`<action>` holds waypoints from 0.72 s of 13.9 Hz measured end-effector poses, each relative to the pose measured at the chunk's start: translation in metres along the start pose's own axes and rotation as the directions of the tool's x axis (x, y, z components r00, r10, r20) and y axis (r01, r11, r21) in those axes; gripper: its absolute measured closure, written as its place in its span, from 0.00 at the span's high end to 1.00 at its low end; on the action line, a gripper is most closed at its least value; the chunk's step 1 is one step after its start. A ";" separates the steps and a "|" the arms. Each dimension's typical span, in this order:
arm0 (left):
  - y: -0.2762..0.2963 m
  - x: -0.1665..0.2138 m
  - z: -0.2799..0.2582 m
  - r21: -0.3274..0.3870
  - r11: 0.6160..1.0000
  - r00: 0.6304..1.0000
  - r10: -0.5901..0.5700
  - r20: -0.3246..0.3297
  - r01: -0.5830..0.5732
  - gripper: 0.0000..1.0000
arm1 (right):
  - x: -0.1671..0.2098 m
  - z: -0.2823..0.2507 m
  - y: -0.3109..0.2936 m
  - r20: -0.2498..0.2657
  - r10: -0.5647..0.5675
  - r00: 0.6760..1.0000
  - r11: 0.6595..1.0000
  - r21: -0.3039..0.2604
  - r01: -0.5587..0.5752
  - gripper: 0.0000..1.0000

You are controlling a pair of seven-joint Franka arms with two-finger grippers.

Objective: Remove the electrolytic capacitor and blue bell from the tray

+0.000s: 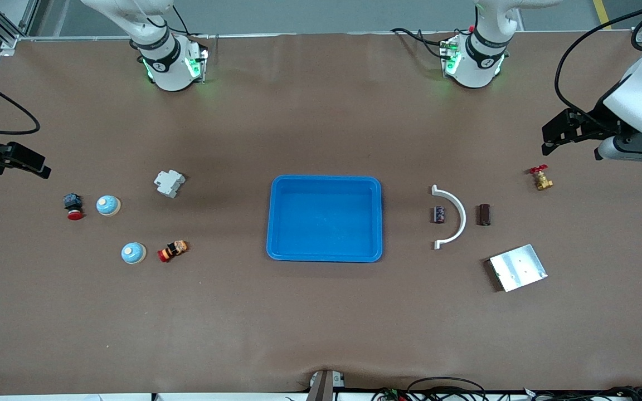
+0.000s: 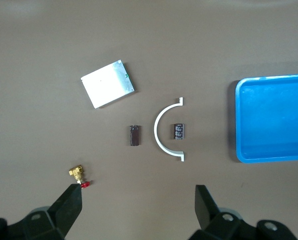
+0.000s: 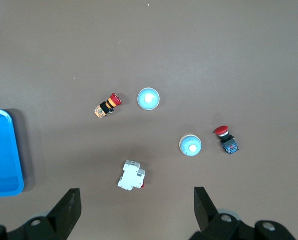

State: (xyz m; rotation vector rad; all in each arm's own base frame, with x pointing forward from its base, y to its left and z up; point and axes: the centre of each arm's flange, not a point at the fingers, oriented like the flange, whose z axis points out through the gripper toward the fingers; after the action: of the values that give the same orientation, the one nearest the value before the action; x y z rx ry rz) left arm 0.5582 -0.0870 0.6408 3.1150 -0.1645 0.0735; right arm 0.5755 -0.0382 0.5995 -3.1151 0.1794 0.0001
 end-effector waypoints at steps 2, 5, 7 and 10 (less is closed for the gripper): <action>0.000 0.000 0.000 0.000 1.000 1.000 0.000 0.000 0.000 1.00 | 0.000 0.000 0.000 0.000 0.000 1.000 1.000 0.000 0.000 1.00; 0.000 0.000 0.000 0.000 1.000 1.000 0.000 0.000 0.000 1.00 | 0.000 0.000 0.000 0.000 0.000 1.000 1.000 0.000 0.000 1.00; 0.000 0.000 0.000 0.000 1.000 1.000 0.000 0.000 0.000 1.00 | 0.000 0.000 0.000 0.000 0.000 1.000 1.000 0.003 0.000 1.00; 0.000 0.000 0.000 0.000 1.000 1.000 0.000 0.000 0.000 1.00 | 0.000 0.000 -0.001 0.000 0.001 1.000 1.000 0.008 -0.001 1.00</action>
State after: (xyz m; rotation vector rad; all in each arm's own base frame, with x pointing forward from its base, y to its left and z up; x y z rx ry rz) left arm 0.5582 -0.0869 0.6408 3.1150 -0.1644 0.0733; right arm 0.5756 -0.0376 0.5994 -3.1073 0.1801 0.0002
